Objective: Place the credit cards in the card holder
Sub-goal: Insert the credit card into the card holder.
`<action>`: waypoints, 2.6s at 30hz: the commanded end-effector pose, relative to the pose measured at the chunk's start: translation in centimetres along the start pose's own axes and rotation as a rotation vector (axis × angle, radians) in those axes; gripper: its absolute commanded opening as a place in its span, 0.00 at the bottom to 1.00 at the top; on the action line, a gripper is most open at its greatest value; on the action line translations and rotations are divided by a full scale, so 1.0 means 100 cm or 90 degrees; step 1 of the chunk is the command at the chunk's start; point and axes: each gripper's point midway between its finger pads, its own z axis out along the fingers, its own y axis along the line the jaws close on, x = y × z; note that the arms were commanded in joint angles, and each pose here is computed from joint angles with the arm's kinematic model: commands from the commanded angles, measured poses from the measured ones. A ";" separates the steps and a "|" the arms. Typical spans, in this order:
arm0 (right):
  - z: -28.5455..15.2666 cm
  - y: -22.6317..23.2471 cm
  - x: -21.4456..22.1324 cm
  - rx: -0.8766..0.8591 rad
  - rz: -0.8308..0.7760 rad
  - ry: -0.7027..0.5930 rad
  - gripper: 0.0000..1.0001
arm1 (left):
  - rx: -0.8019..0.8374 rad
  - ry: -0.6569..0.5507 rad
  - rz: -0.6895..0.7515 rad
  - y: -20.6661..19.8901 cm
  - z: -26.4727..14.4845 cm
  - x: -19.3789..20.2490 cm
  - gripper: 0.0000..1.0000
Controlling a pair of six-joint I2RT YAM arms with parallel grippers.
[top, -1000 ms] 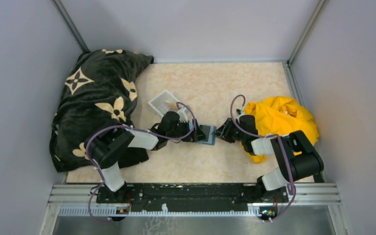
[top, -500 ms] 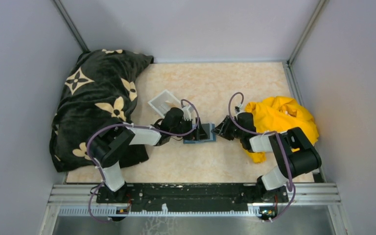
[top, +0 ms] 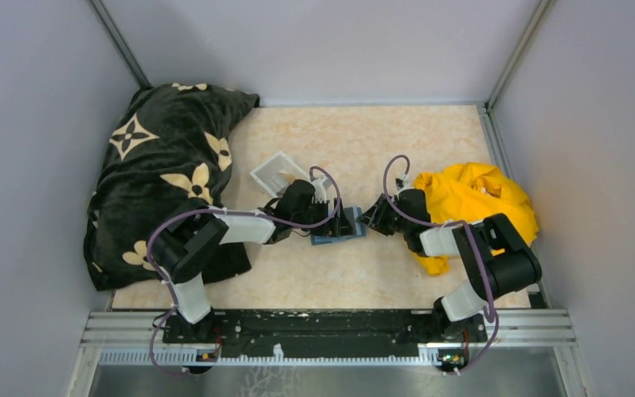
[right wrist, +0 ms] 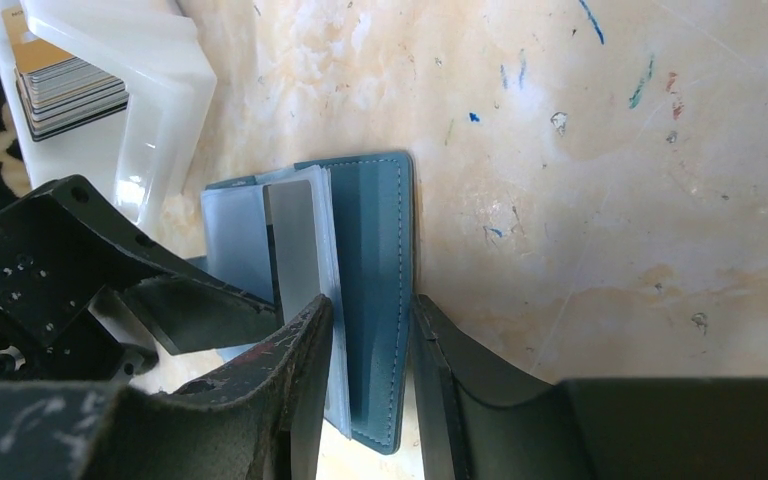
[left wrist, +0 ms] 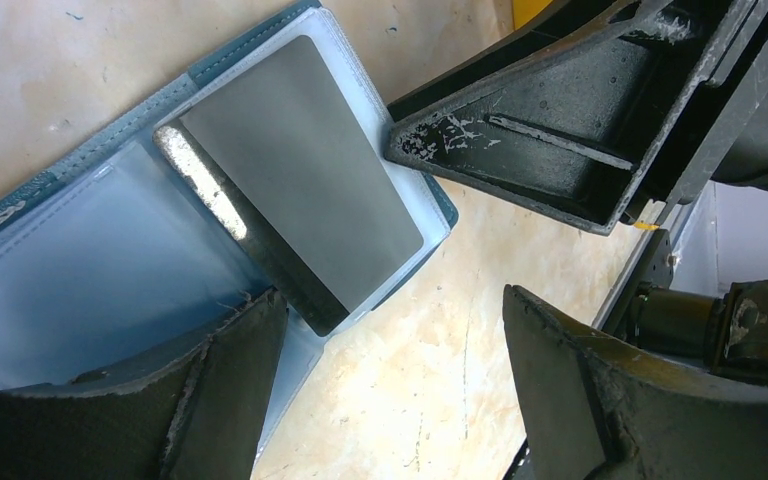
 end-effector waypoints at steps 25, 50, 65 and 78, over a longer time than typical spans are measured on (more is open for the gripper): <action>-0.012 0.006 0.024 0.025 -0.068 0.043 0.46 | -0.148 0.108 -0.069 0.029 0.007 0.050 0.87; -0.023 0.019 -0.006 0.050 -0.131 0.002 0.49 | -0.120 -0.052 -0.019 -0.002 -0.034 -0.002 0.91; -0.036 0.012 0.019 0.116 -0.226 0.022 0.23 | -0.108 -0.126 0.032 -0.003 -0.051 -0.016 0.87; -0.033 0.006 0.049 0.137 -0.263 0.054 0.03 | -0.194 -0.176 0.094 0.031 -0.055 -0.024 0.44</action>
